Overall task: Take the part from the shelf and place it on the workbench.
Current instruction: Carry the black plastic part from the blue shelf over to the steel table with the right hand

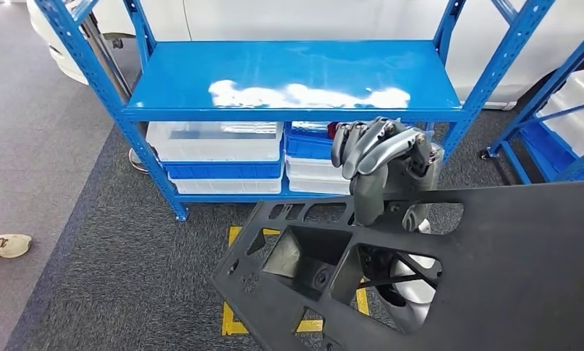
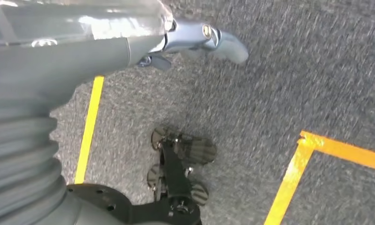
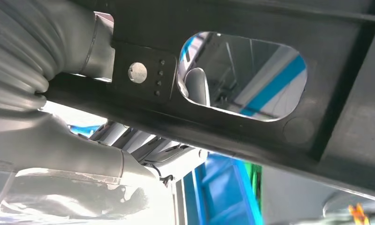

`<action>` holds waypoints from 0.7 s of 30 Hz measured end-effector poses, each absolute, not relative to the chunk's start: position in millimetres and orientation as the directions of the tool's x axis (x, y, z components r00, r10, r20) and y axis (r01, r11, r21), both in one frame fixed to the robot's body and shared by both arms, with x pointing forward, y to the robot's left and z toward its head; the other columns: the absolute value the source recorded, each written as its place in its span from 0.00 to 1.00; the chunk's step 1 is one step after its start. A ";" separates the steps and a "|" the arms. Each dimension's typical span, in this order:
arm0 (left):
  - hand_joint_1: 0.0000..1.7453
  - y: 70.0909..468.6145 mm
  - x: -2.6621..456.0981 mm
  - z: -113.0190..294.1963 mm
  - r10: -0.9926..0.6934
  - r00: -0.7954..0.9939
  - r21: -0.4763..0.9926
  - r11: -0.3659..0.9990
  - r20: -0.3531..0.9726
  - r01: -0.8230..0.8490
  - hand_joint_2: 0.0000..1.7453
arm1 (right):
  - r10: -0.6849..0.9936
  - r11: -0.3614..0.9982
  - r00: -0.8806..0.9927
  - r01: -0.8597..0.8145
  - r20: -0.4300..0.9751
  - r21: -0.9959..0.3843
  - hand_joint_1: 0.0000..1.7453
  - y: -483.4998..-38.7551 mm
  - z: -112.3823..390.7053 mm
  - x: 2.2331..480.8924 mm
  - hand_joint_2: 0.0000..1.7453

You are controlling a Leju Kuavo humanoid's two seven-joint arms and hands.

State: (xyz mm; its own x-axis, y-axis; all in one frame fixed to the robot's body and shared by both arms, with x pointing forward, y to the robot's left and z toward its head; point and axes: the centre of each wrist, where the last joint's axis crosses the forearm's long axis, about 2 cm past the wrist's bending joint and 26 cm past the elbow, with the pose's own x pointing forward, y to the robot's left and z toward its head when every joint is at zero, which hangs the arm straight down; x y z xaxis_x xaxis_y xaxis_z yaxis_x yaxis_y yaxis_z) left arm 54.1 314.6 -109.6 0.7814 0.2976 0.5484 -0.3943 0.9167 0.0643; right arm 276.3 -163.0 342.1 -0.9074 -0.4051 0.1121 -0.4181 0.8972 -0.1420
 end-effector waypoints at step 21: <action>0.00 315.4 51.8 -109.8 0.292 0.808 0.113 0.909 0.511 -0.400 1.00 | -0.334 0.928 -0.939 -0.344 0.087 -0.146 1.00 -186.2 325.5 264.4 1.00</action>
